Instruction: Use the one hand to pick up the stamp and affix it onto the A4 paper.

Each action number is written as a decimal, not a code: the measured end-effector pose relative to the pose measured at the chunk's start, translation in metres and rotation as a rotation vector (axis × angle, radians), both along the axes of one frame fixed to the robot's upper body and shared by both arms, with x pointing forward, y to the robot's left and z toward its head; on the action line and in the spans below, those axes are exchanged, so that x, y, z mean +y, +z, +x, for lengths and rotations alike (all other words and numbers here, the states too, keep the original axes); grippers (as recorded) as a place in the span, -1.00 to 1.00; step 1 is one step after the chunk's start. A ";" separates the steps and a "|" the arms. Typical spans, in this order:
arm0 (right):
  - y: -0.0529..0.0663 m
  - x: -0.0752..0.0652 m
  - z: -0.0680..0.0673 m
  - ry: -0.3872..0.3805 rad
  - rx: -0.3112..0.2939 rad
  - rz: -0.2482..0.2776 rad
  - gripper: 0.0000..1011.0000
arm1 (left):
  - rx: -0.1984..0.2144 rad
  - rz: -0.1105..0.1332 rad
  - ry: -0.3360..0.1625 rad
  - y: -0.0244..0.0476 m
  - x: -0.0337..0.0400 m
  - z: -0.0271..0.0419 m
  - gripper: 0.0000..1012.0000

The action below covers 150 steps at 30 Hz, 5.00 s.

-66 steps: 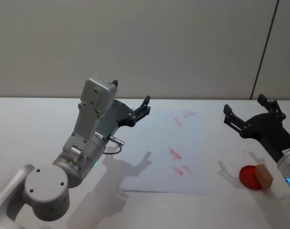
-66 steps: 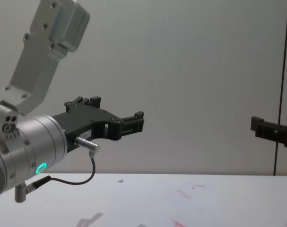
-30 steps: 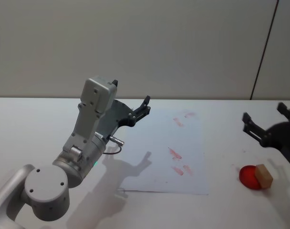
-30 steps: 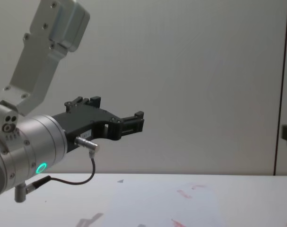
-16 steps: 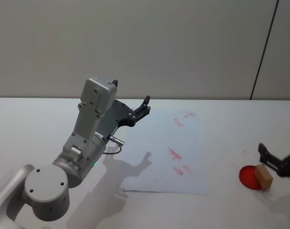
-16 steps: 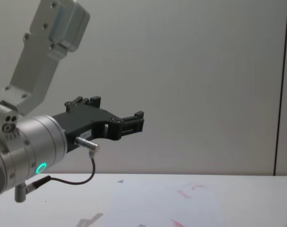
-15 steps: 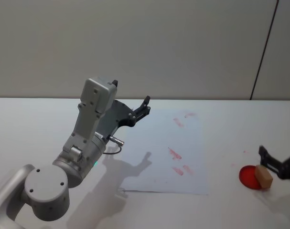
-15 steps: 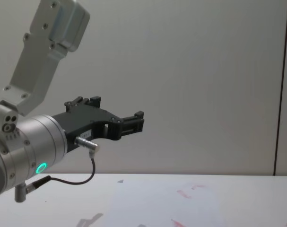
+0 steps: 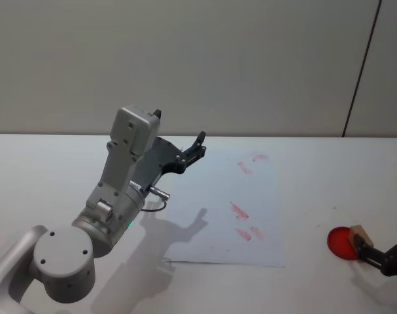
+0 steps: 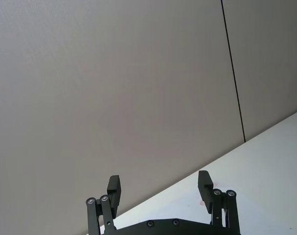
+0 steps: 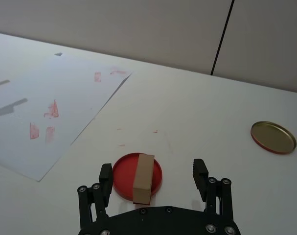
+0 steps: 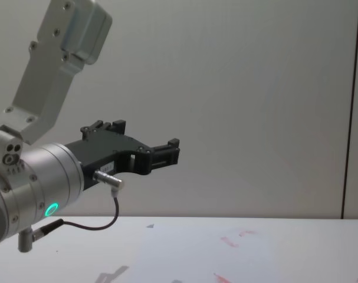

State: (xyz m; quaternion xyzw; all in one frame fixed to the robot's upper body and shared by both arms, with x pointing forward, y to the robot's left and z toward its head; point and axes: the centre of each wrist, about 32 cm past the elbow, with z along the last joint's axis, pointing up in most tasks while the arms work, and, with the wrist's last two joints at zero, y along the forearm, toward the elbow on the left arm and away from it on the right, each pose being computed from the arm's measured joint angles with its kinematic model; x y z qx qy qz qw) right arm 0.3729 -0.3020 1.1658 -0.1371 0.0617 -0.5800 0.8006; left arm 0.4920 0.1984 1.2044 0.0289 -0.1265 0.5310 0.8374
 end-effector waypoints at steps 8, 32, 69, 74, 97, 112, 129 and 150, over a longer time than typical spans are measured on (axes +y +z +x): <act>-0.003 0.004 0.006 0.010 0.051 -0.025 0.98 | 0.000 0.000 0.000 0.0000 0.0000 0.0000 0.98; -0.013 0.021 0.028 0.021 0.128 -0.024 0.98 | 0.000 0.000 0.000 0.0000 0.0000 0.0000 0.98; -0.014 0.026 0.035 0.027 0.140 -0.022 -0.56 | 0.000 0.000 0.000 0.0000 0.0000 0.0000 0.98; -0.014 0.026 0.035 0.029 0.142 -0.026 -0.56 | 0.000 0.000 0.000 0.0000 0.0000 0.0000 0.98; -0.020 0.028 0.041 0.079 0.209 -0.113 -0.56 | 0.000 0.000 0.000 0.0000 0.0000 0.0000 0.98; -0.019 0.033 0.048 0.108 0.166 -0.120 -0.56 | 0.000 0.000 0.000 0.0000 0.0000 0.0000 0.98; 0.024 0.040 0.067 0.139 -0.075 -0.056 -0.56 | 0.000 0.000 0.000 0.0000 0.0000 0.0000 0.98; 0.062 0.056 0.093 0.293 -0.188 0.042 -0.56 | 0.000 0.000 0.000 0.0000 0.0000 0.0000 0.98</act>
